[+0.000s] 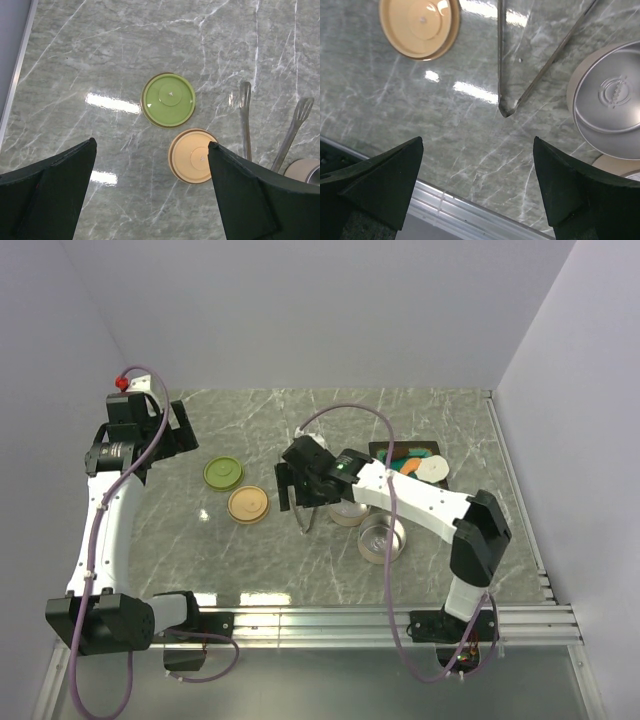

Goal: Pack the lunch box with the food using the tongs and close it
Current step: Grab the clamp with the right arm

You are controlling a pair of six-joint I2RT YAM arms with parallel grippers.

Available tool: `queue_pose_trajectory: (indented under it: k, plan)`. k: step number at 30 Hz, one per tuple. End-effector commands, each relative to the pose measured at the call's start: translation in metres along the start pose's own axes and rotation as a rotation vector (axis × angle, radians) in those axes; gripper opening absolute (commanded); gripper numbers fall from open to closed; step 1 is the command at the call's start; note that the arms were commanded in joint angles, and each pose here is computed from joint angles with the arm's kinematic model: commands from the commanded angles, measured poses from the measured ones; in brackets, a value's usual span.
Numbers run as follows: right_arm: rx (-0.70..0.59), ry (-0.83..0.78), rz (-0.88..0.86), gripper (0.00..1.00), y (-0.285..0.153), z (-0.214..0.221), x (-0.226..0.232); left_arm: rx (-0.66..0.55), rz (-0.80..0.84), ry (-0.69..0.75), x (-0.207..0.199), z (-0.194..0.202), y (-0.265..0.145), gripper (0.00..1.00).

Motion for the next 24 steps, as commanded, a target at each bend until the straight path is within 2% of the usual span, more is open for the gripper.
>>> queue_pose_trajectory:
  k: [1,5,11,17,24]
  plan:
    - [-0.035,0.067,0.001,0.97,-0.001,-0.009,0.014,-0.059,0.001,-0.035,-0.001,-0.01,-0.008,0.99]
    - [-0.017,0.081,0.037,0.96,0.015,-0.003,0.016,-0.055,0.016,-0.045,-0.003,-0.01,-0.004,0.99]
    - [-0.003,0.108,0.09,0.91,0.034,0.012,0.015,-0.037,0.04,-0.065,-0.007,-0.01,0.0,0.99]
    - [-0.012,0.121,0.174,0.98,0.048,0.016,0.003,-0.039,0.07,-0.074,-0.011,-0.008,0.002,0.99]
    - [0.079,0.169,0.225,1.0,0.078,0.036,-0.019,-0.018,0.079,-0.071,-0.012,-0.003,0.006,0.99]
Point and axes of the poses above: each gripper's point midway between its finger pads, its own y axis out along the fingers, its own x axis along the line the jaws close on, z = x × y, the point moved 4 cm from there along -y, back along the fingers, and after that the axes turned 5 degrees about y, right-handed, at the moved point
